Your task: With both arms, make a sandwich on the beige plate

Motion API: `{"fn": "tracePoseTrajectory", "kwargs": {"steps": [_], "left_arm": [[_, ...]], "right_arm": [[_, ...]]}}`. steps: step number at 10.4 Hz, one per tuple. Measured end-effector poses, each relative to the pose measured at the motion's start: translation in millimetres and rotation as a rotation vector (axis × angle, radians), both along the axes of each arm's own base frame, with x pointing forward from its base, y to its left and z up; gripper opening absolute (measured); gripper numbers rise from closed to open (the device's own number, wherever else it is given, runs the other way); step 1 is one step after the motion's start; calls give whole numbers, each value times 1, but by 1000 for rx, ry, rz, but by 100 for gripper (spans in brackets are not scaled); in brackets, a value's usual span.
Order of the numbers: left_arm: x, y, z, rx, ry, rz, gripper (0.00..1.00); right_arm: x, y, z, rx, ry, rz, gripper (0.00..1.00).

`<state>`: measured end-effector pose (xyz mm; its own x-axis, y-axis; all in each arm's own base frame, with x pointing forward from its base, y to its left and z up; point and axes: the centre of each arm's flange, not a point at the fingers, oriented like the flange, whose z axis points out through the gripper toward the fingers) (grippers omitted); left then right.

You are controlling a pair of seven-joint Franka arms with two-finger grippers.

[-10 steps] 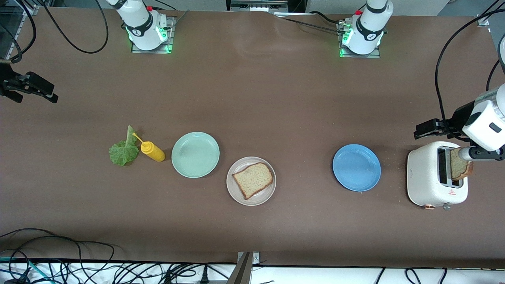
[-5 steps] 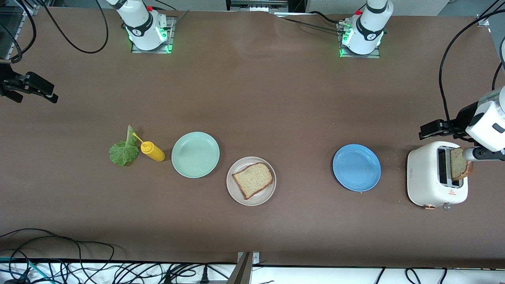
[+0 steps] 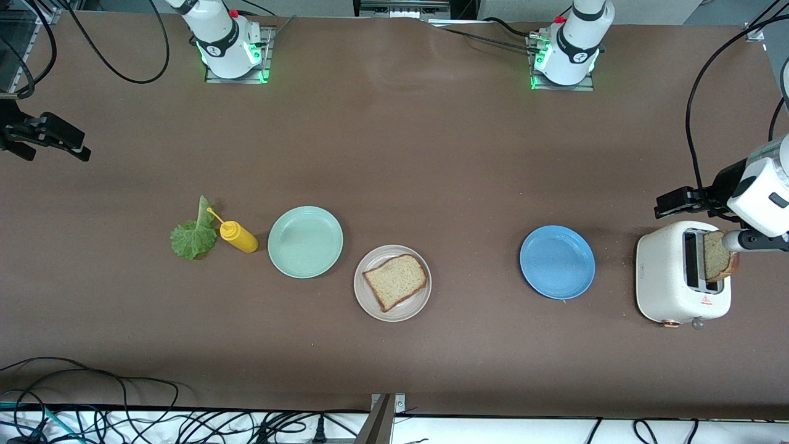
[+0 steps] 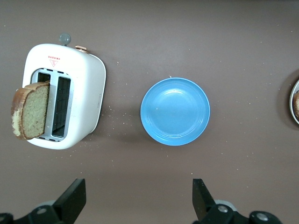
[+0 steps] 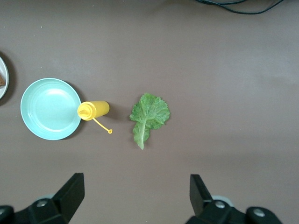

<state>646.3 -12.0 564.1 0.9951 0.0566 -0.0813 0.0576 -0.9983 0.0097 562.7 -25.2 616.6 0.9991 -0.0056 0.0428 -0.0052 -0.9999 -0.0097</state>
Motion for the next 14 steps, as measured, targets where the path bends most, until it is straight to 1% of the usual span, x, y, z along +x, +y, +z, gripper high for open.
{"fn": "tracePoseTrajectory", "kwargs": {"steps": [14], "left_arm": [[0,-12,0,-5,0,-20,100]], "right_arm": [[0,0,0,0,0,0,100]]}}
